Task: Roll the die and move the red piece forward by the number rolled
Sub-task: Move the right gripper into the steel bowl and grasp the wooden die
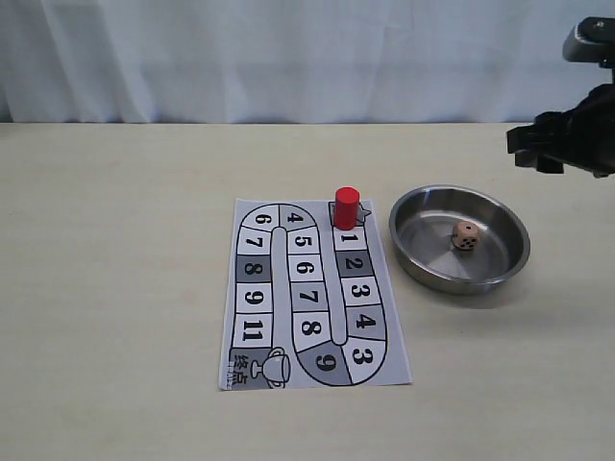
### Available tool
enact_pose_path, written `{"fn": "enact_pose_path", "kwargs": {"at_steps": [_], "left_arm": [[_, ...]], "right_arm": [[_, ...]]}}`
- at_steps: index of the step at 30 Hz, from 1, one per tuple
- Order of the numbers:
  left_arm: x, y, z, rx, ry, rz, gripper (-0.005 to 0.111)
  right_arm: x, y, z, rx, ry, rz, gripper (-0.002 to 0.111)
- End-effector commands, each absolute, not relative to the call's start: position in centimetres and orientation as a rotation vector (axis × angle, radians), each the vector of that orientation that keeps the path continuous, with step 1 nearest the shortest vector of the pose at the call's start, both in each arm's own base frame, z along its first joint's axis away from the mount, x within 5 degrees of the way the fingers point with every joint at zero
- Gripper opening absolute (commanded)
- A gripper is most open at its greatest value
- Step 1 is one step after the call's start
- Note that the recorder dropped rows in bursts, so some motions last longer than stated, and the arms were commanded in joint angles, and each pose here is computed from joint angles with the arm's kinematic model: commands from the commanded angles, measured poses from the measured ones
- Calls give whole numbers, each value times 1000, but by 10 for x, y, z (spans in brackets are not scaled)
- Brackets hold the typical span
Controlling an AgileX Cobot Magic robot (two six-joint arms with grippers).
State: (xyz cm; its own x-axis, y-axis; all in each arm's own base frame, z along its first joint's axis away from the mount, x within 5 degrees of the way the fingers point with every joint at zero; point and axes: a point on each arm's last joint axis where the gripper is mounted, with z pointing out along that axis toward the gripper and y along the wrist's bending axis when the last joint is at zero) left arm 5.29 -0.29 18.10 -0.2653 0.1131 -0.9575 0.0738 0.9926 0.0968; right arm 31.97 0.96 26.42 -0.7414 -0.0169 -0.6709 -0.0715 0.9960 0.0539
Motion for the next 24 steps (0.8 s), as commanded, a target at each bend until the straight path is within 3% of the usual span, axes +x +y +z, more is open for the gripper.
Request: {"fn": "enact_pose_path", "kwargs": {"at_steps": [1, 10, 24], "left_arm": [[53, -3, 181, 127, 1833, 29, 0], [53, -3, 181, 127, 1833, 29, 0], [53, -3, 181, 127, 1833, 29, 0]], "right_arm": [[341, 9, 246, -54, 2433, 105, 58], [370, 29, 200, -206, 2482, 87, 58], [390, 33, 134, -156, 2523, 75, 58]]}}
